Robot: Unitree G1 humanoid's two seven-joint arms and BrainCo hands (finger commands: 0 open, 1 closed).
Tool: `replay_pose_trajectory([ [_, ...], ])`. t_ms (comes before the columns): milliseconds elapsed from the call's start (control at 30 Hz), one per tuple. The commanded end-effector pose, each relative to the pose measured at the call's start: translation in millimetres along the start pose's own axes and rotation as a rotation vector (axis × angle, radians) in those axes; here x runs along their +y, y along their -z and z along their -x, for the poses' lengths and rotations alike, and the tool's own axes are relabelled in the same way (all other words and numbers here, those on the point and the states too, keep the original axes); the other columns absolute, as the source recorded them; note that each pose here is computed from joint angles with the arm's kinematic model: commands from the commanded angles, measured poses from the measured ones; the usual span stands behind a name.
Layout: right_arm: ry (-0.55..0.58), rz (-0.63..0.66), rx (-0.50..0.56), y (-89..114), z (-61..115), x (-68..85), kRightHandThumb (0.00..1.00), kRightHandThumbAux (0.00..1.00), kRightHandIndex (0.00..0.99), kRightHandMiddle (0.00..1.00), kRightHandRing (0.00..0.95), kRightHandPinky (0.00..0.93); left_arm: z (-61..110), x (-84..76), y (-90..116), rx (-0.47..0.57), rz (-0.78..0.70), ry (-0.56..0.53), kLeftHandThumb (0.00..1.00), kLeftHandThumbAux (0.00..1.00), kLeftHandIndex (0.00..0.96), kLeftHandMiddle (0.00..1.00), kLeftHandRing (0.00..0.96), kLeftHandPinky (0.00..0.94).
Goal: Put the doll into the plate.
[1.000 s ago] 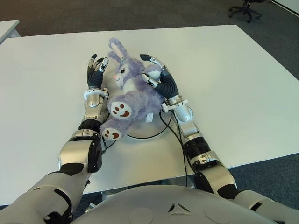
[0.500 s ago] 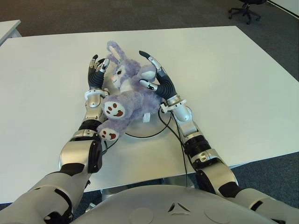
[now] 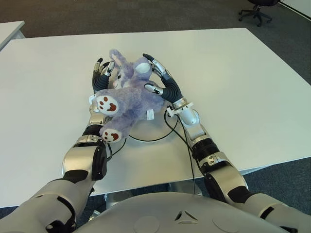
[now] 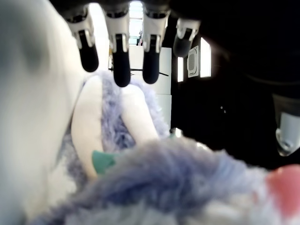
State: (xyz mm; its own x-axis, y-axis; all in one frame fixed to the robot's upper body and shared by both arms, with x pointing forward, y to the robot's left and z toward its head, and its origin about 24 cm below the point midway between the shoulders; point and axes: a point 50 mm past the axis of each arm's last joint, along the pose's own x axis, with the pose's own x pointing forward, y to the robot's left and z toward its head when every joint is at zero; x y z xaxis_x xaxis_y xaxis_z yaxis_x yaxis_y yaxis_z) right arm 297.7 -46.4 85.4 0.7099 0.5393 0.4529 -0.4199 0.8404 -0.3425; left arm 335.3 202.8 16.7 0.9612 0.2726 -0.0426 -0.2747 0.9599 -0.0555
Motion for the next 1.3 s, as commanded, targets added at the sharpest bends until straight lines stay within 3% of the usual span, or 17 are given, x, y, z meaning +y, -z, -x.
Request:
replay_pose_trajectory([
  [33, -0.040, -0.024, 0.277, 45.3, 62.6, 13.9, 0.177, 0.374, 0.000, 0.014, 0.000, 0.000, 27.2, 9.2, 48.5, 0.211, -0.023, -0.019, 0.000, 0.461, 0.039, 0.186, 0.190, 0.152],
  [567, -0.025, -0.048, 0.255, 43.5, 59.9, 15.5, 0.104, 0.379, 0.000, 0.005, 0.000, 0.000, 26.2, 10.3, 47.6, 0.208, -0.026, -0.019, 0.000, 0.452, 0.058, 0.202, 0.200, 0.176],
  [800, -0.013, -0.059, 0.249, 42.9, 57.9, 14.7, 0.018, 0.420, 0.000, 0.021, 0.001, 0.001, 25.7, 10.5, 47.3, 0.208, -0.022, -0.016, 0.000, 0.455, 0.050, 0.188, 0.196, 0.174],
  [1300, 0.028, -0.131, 0.238, 42.5, 54.4, 14.8, 0.000, 0.427, 0.000, 0.021, 0.000, 0.000, 25.9, 10.5, 47.3, 0.207, -0.030, -0.024, 0.000, 0.468, 0.042, 0.199, 0.197, 0.130],
])
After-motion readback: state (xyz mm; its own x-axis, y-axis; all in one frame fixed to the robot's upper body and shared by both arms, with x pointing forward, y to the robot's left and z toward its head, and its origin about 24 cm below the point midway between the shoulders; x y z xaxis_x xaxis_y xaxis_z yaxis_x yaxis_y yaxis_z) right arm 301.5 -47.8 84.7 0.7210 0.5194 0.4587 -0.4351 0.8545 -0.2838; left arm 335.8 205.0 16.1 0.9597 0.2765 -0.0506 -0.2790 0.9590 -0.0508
